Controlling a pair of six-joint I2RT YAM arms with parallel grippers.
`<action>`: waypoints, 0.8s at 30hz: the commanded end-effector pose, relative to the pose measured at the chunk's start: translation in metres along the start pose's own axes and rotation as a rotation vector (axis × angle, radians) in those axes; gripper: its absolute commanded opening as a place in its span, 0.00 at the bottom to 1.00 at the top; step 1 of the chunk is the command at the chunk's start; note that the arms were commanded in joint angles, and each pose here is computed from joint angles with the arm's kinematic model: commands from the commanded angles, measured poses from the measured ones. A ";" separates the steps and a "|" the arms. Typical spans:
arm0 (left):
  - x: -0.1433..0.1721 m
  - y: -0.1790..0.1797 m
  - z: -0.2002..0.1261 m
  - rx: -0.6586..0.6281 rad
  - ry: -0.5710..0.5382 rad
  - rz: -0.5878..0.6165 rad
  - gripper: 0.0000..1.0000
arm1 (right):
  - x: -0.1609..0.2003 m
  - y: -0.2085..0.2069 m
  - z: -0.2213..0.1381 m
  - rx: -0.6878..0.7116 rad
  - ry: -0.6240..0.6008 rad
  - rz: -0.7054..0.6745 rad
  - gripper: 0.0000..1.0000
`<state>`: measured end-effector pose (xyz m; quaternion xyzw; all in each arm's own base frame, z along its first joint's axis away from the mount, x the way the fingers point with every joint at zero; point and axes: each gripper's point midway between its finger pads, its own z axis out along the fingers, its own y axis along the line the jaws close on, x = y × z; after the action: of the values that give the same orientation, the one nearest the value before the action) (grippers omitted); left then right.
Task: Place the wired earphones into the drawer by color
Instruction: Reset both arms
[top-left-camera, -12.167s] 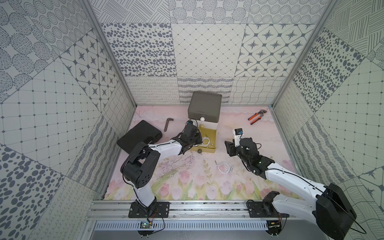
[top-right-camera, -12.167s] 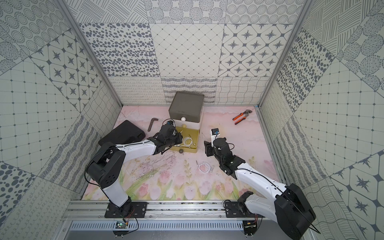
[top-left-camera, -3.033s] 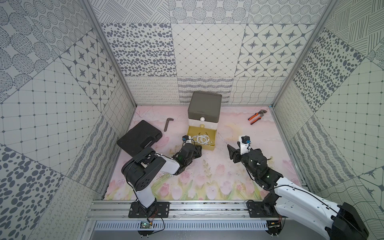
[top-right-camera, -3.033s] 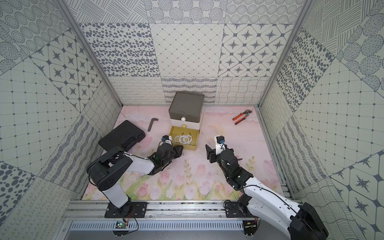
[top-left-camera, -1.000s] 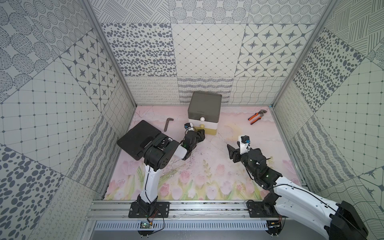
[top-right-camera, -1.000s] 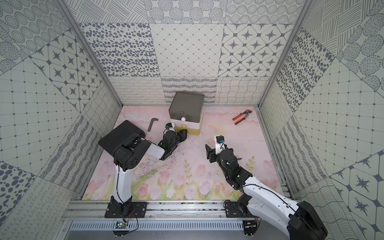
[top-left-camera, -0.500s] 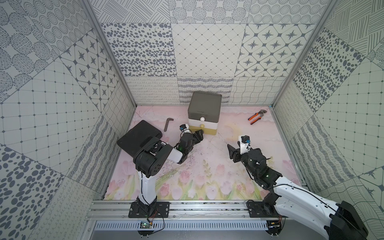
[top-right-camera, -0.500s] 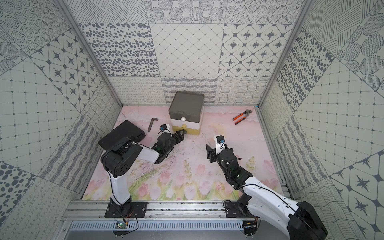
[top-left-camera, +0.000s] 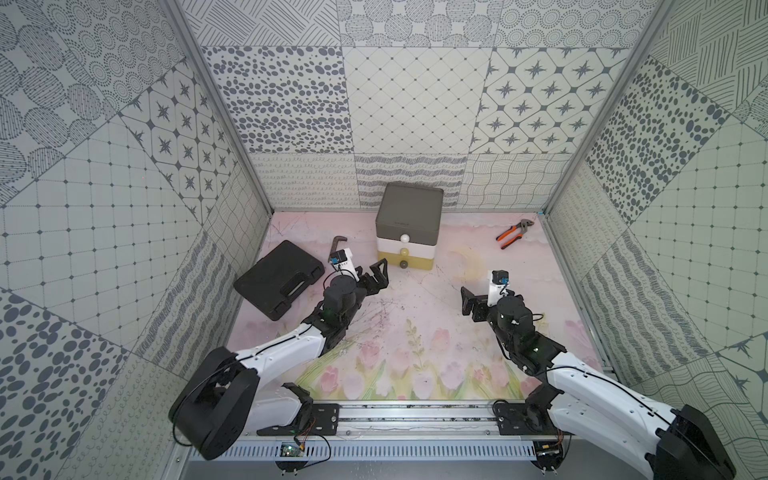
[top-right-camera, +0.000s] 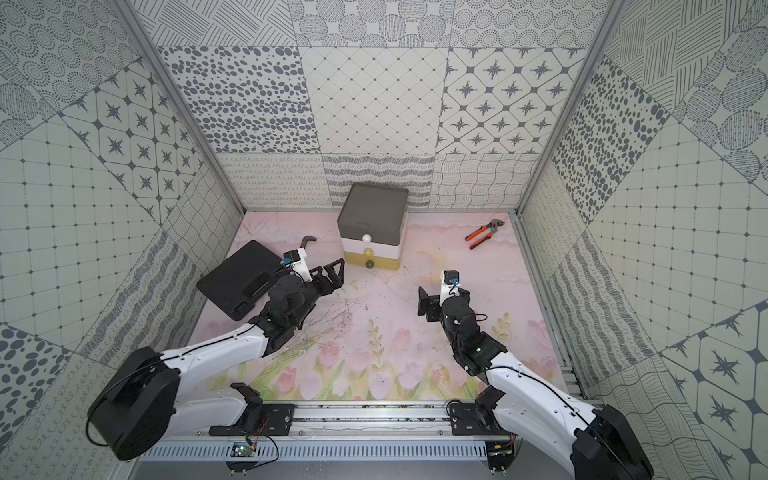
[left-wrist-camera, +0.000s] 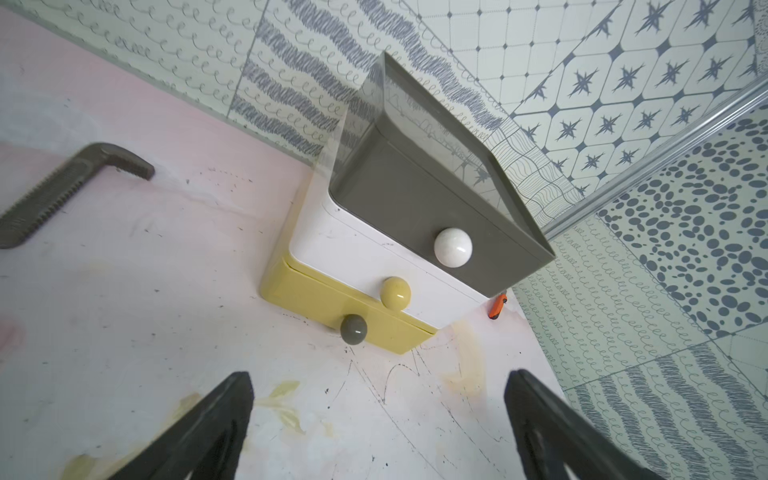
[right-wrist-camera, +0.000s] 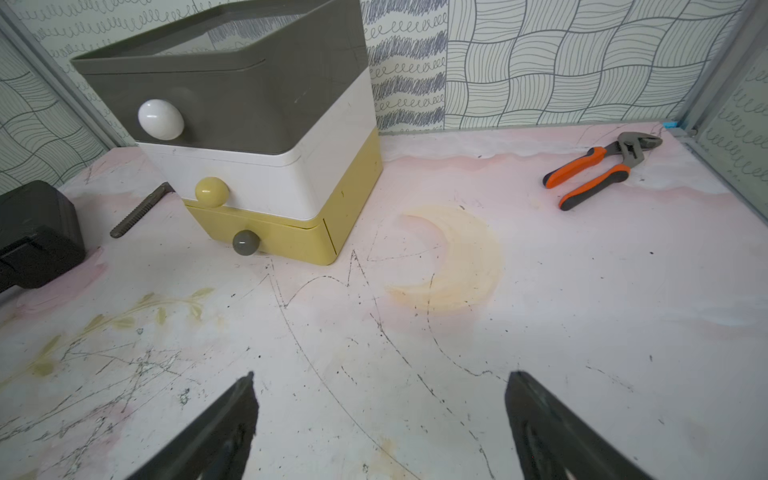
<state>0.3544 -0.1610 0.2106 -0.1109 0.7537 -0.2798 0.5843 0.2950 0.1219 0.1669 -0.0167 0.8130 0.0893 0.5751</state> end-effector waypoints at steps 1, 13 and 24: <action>-0.003 0.040 -0.045 -0.155 0.017 0.350 0.99 | -0.019 -0.010 0.000 0.054 -0.046 0.043 0.97; -0.012 0.069 -0.078 -0.258 -0.068 0.613 0.99 | -0.031 -0.057 0.009 0.229 -0.049 0.087 0.97; -0.024 0.143 -0.062 -0.367 -0.063 0.467 0.99 | -0.029 -0.067 0.029 0.142 0.011 0.053 0.97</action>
<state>0.3124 -0.0351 0.1553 -0.0293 0.7935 0.0171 0.6076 0.3329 0.0539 0.1703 0.0656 0.8281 0.0365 0.5556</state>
